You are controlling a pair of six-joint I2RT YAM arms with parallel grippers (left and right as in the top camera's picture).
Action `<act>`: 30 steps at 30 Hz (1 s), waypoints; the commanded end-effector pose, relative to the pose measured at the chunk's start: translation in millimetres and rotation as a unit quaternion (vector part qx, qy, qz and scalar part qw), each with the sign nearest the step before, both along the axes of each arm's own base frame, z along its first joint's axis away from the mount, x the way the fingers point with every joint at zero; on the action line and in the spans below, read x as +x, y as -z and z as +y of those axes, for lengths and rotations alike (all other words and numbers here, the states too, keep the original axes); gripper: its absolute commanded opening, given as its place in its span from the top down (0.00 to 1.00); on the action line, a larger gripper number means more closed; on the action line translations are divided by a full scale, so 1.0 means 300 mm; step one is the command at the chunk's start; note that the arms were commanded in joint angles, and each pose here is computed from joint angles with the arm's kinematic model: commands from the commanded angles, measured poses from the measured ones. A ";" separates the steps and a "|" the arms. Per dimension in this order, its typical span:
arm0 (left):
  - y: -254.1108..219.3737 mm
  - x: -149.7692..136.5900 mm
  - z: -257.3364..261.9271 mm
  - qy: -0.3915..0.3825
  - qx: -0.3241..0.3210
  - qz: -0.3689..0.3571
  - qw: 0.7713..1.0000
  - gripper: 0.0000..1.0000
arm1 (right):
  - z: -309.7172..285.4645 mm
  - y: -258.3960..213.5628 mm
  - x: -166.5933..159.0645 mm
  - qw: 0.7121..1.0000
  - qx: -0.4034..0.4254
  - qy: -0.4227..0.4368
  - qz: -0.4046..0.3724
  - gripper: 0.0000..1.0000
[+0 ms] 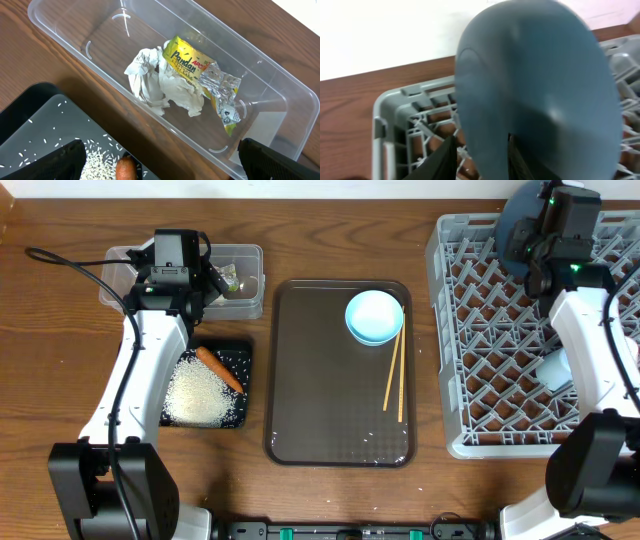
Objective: Sort waste into correct bins and load items into the dishwasher rack
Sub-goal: 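Release the plate and raise the right gripper from the rack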
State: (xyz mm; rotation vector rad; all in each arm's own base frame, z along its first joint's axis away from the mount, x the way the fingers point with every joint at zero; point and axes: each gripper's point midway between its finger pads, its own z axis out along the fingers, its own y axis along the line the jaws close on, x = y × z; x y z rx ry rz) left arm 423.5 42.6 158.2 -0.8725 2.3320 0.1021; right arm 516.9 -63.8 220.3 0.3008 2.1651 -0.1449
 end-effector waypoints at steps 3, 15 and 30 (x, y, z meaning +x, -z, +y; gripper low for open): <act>0.012 0.001 0.002 0.001 0.004 0.005 1.000 0.01 | -0.098 -0.006 -0.023 0.998 -0.050 0.048 0.012 0.69; 0.012 0.001 0.002 0.001 0.004 0.005 1.000 0.01 | -0.223 0.002 -0.093 0.986 -0.094 0.129 0.042 0.67; 0.012 0.001 0.003 0.001 0.004 0.005 1.000 0.01 | -0.268 -0.211 -0.109 0.986 -0.058 0.155 0.018 0.51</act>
